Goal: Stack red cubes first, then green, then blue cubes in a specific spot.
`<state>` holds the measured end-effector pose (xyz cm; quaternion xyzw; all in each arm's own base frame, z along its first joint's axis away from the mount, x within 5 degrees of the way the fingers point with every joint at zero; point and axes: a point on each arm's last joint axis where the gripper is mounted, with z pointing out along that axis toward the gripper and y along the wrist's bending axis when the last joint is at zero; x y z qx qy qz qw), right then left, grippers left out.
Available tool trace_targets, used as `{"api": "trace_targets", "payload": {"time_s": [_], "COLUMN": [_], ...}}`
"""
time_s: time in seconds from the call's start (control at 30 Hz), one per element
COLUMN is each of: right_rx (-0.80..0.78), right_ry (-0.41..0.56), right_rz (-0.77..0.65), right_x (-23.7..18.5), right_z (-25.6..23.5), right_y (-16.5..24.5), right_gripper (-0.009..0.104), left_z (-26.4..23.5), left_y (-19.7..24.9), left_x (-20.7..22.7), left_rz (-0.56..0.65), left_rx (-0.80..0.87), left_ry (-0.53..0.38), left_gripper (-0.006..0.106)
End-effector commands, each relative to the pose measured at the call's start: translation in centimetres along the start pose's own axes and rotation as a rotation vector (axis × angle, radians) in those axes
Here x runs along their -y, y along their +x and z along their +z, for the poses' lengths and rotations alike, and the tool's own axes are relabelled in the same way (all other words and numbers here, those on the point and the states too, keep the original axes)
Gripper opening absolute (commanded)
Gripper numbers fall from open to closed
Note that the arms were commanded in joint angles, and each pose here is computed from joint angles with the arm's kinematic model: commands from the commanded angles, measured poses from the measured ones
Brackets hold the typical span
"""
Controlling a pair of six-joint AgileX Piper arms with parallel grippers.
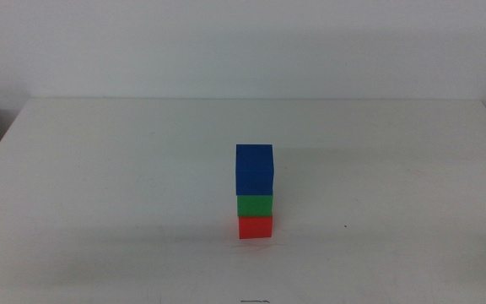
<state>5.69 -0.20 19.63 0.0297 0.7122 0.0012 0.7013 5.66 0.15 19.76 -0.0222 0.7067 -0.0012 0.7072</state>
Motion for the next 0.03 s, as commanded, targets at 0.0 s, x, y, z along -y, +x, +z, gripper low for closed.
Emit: {"api": "trace_targets", "payload": {"time_s": [0.0], "right_rx": [0.117], "right_ry": [0.009], "right_rz": [-0.012], "right_x": [0.04], "right_z": [-0.32], "right_y": [-1.43], "right_gripper": [0.094], "left_z": [-0.22], "left_y": [-0.91], "left_x": [0.00], "left_rz": [-0.010], "left_rx": [0.101], "left_ry": [0.001], "left_gripper": [0.075]}}
